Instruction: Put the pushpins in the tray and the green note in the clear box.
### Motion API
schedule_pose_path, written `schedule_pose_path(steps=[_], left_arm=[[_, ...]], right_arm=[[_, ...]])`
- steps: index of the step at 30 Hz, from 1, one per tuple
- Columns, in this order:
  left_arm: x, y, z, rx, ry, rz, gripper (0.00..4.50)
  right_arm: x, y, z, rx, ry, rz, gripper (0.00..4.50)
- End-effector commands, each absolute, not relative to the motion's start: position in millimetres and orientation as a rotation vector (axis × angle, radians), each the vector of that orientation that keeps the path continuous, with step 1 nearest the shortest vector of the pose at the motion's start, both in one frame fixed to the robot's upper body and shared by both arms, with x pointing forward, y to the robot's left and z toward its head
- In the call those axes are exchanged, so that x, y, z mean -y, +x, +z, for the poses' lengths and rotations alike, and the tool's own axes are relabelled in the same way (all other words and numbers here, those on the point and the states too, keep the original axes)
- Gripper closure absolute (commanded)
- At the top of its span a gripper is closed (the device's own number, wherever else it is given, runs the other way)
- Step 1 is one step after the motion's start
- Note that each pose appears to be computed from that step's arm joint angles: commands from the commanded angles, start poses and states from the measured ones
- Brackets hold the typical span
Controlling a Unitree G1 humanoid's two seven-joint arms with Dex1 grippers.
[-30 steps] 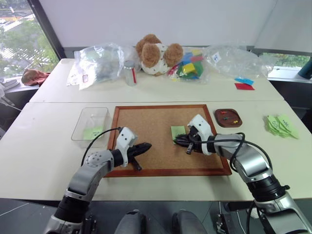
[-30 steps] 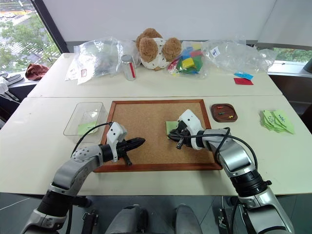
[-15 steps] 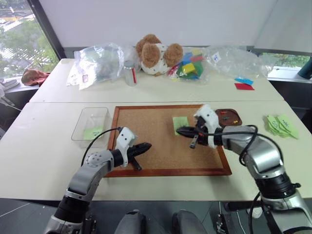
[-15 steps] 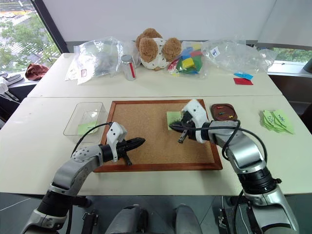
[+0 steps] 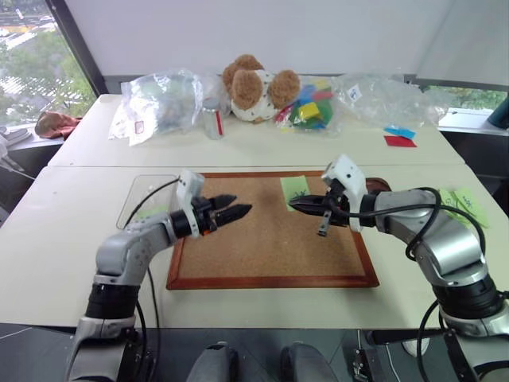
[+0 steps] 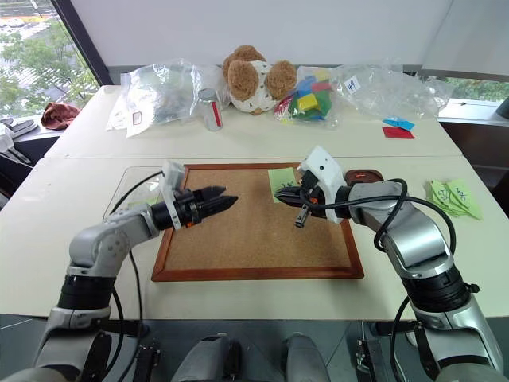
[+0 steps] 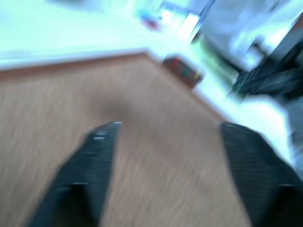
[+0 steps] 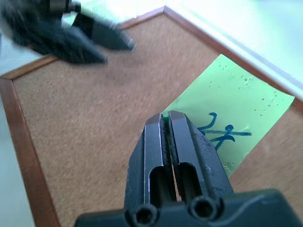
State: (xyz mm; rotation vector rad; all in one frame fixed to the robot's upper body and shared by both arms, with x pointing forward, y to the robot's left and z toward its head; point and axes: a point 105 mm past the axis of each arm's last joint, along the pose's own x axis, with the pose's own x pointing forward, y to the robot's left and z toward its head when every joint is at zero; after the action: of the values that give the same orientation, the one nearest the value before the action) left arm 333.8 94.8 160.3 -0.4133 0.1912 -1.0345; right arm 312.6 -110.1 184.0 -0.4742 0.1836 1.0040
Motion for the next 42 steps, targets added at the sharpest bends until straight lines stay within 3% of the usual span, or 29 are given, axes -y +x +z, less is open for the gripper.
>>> schedule_pose_path(steps=[1,10,34,37,42], left_arm=[[-93.3,337.6,183.0,-0.166,-0.628,-1.064,0.04],[-54.1,330.9,193.2,-0.251,-0.910,-1.131,0.04],[-32.8,323.6,174.1,-0.376,-1.062,-1.079,0.04],[-32.2,322.3,172.9,-0.382,-1.070,-1.079,0.87],[-31.2,320.6,172.2,-0.387,-1.093,-1.078,3.32]], right_arm=[[102.7,307.8,198.3,-0.122,-0.538,1.042,4.50],[84.9,300.0,205.4,-0.075,-0.585,1.118,4.50],[64.4,287.2,215.2,-0.035,-0.603,1.204,4.50],[64.1,287.0,215.8,-0.034,-0.605,1.206,4.50],[64.1,286.6,216.4,-0.035,-0.606,1.207,4.50]])
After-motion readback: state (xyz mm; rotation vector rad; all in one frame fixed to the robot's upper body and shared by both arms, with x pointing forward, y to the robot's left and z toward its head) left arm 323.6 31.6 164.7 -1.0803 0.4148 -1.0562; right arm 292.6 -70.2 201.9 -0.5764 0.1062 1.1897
